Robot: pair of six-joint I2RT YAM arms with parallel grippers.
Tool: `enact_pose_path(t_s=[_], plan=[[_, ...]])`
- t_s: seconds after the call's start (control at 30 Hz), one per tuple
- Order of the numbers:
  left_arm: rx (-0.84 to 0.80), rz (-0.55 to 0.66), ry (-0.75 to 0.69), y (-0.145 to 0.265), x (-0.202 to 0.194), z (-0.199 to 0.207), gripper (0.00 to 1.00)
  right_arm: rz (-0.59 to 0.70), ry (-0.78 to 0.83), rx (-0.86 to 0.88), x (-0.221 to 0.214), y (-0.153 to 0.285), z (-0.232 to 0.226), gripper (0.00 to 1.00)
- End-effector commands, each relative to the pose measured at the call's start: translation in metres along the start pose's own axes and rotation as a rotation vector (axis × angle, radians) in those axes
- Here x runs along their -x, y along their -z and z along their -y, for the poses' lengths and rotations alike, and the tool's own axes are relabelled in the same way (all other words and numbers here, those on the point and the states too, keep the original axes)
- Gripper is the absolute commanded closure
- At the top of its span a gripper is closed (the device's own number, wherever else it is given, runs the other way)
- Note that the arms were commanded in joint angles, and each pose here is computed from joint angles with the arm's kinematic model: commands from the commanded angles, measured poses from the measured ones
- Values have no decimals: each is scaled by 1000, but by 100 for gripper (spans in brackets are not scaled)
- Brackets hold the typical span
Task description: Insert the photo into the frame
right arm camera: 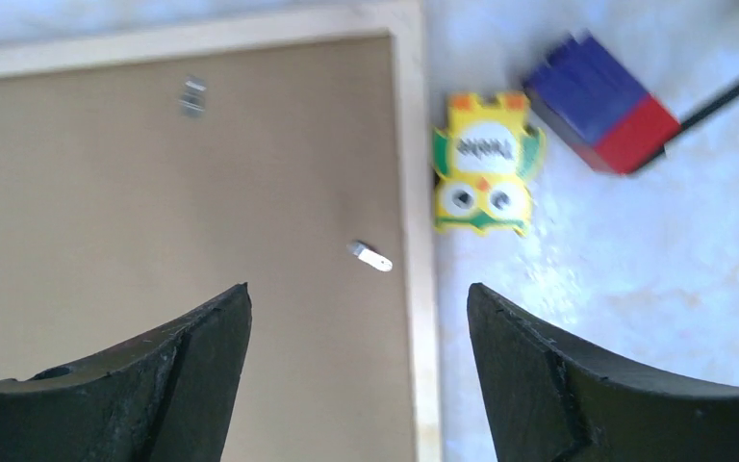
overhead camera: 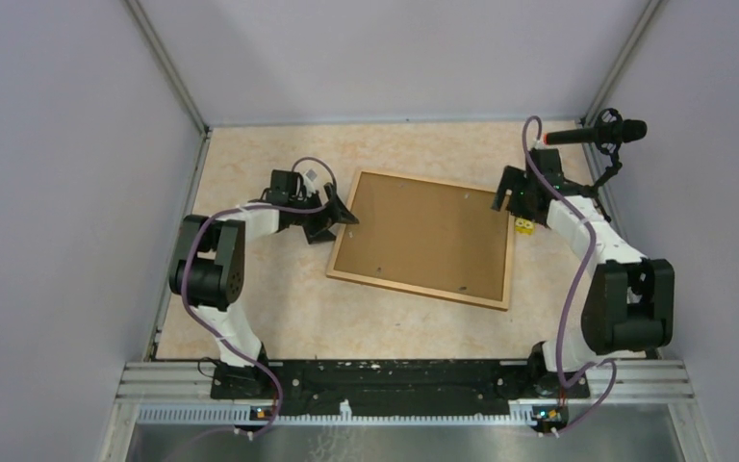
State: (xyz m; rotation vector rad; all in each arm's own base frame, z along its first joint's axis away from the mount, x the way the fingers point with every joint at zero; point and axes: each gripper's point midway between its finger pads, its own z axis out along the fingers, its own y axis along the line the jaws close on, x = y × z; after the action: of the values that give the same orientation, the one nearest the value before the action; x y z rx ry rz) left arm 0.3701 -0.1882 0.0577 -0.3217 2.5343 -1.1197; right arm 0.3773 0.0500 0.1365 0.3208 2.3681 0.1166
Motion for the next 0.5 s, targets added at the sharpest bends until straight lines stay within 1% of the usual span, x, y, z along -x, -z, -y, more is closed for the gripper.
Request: enact_pose_path(t_s=[0.0,0.13,0.23,0.3,0.37,0.47], plan=[[21,48,-55,11,16,13,5,-154,-6,-51,-44,-18,27,19],[118,74,-71,11,21,1,12,-185,-29,-56,-67,-31,32,20],[206,62,-92,6,16,-7,14,-185,-37,-66,-77,-40,35,20],[238,39,-113,0,6,-7,16,-198,-31,-85,-84,-45,40,22],[266,16,-102,-4,-6,-11,18,-206,-18,-87,-89,-48,42,23],[298,-31,-29,-3,-30,-28,20,-221,-15,-16,-98,-50,31,28]])
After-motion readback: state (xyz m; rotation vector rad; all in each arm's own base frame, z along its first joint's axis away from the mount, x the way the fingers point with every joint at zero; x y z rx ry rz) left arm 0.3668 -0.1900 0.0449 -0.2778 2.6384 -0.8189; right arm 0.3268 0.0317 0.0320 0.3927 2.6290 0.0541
